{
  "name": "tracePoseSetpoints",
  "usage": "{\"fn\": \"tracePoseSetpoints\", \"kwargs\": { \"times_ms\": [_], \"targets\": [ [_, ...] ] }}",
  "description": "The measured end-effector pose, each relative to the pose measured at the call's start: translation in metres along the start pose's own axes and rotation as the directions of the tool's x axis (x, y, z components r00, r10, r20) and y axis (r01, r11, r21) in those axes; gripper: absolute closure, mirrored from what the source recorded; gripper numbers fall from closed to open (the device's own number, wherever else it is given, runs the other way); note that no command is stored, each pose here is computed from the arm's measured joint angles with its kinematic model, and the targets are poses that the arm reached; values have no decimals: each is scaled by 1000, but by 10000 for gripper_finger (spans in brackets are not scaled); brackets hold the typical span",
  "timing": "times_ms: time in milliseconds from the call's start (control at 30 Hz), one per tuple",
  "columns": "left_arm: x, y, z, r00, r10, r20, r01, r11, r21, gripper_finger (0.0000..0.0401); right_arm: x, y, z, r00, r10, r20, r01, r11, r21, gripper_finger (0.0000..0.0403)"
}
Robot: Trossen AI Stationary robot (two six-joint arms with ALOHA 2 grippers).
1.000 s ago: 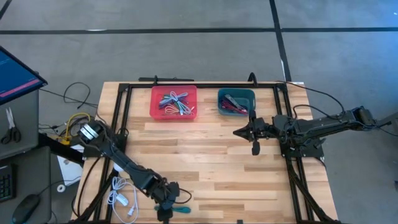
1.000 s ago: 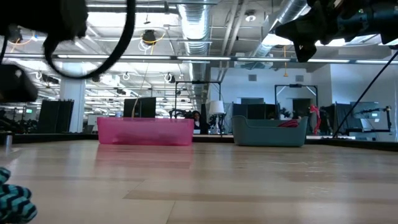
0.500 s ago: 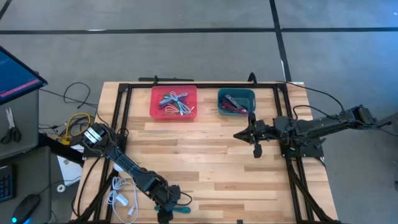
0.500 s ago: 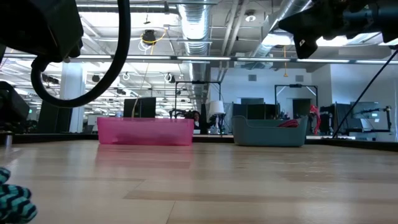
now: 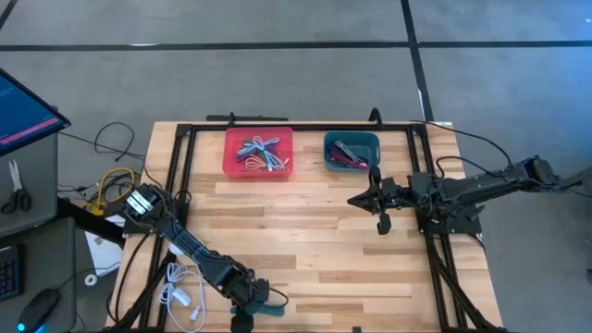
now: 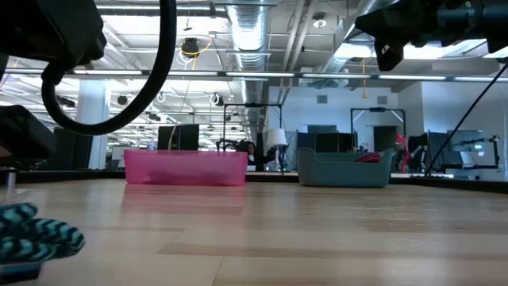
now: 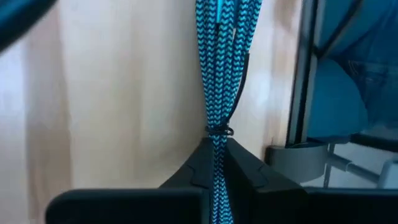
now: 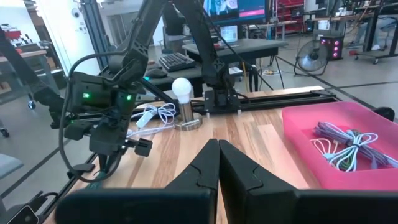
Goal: Pick & Place USB Port
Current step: Put the black and light blue charger cable into the green bin
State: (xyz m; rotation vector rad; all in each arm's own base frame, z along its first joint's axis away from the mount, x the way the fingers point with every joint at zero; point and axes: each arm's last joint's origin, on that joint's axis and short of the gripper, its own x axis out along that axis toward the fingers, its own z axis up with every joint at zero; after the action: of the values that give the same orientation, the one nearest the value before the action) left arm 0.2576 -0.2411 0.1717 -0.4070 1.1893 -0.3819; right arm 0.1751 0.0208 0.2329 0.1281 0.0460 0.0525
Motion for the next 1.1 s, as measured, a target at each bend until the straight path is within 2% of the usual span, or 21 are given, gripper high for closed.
{"fn": "tracePoseSetpoints", "kwargs": {
  "times_ms": [233, 367, 533, 600, 833, 1100],
  "targets": [
    [-5, -2, 1, 1000, -8, 13, 7, 996, 89, 386, 0, 0, 0, 1000, 0, 0, 0, 1000, 0, 403],
    [-24, -1, 0, 995, 64, 75, -73, 988, 137, 386, 0, 0, 0, 1000, 0, 0, 0, 1000, 0, 403],
    [-72, -1, -2, 965, 190, 182, -221, 960, 170, 387, 0, 0, 0, 1000, 0, 0, 0, 1000, 0, 403],
    [-90, 2, -2, 948, 227, 223, -271, 943, 193, 387, 0, 0, 0, 1000, 0, 0, 0, 1000, 0, 403],
    [-151, 21, 15, 870, 261, 418, -392, 881, 266, 387, 0, 0, 1, 1000, 1, 6, -1, 1000, 0, 403],
    [-209, 66, 41, 722, 360, 591, -574, 788, 223, 387, 0, 0, 1, 1000, 1, 6, -1, 1000, -11, 403]
  ]
}}
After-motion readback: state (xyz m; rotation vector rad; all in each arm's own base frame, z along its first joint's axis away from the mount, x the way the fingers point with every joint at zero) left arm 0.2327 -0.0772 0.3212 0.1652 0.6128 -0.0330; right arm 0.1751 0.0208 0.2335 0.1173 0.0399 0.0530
